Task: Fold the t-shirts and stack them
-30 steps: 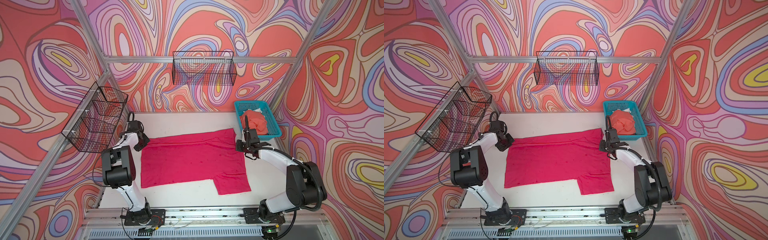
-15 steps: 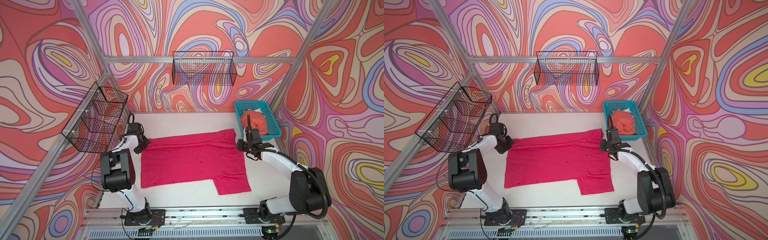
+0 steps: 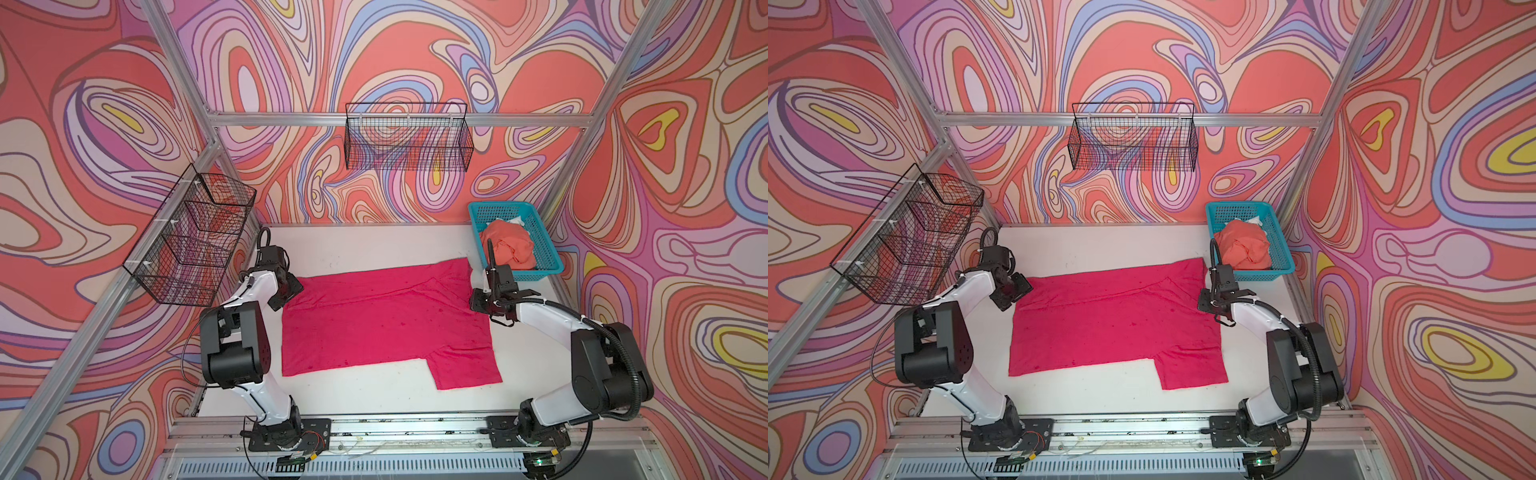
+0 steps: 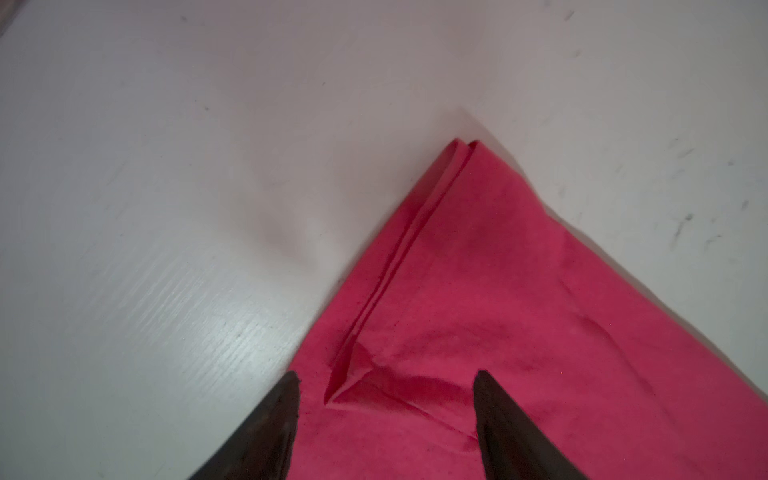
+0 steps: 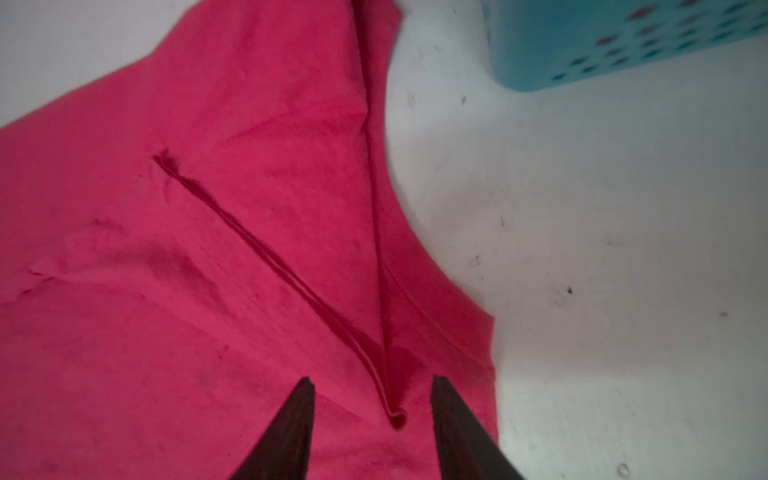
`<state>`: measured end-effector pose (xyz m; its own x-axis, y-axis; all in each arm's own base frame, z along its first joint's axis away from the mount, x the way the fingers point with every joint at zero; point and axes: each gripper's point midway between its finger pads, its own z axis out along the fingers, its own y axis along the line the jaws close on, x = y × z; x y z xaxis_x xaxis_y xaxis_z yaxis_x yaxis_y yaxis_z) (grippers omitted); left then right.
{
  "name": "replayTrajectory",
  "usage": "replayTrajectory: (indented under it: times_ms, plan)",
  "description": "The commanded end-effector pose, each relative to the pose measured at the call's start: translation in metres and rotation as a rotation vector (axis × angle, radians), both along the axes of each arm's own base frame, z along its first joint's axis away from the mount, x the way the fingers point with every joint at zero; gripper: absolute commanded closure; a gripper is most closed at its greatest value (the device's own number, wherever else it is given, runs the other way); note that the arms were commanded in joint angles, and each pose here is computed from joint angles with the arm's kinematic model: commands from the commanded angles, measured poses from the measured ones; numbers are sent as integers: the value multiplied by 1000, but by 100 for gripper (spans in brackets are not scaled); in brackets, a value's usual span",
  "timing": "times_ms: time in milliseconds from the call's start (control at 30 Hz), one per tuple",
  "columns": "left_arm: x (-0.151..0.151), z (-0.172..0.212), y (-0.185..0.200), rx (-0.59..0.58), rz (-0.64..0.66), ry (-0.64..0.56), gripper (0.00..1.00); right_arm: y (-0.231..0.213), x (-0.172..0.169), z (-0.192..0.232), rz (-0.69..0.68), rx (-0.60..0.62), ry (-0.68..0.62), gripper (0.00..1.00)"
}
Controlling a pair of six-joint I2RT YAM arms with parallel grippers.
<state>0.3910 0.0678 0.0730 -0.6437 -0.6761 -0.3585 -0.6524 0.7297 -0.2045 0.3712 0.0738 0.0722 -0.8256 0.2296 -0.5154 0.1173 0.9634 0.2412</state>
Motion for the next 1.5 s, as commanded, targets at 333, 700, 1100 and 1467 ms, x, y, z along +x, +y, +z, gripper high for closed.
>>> replayTrajectory:
  times_ms: [333,700,1100,1467]
  plan:
    - [35,-29,-54,-120,-119,4,33,104,77,-9,298,51,-4,43]
    - [20,-46,-47,-81,-116,80,34,121,93,-30,333,39,30,40]
    - [20,-46,-48,-84,-121,79,34,116,108,-37,321,-25,35,52]
    - [21,-45,-48,-84,-117,75,34,115,107,-46,318,-30,57,68]
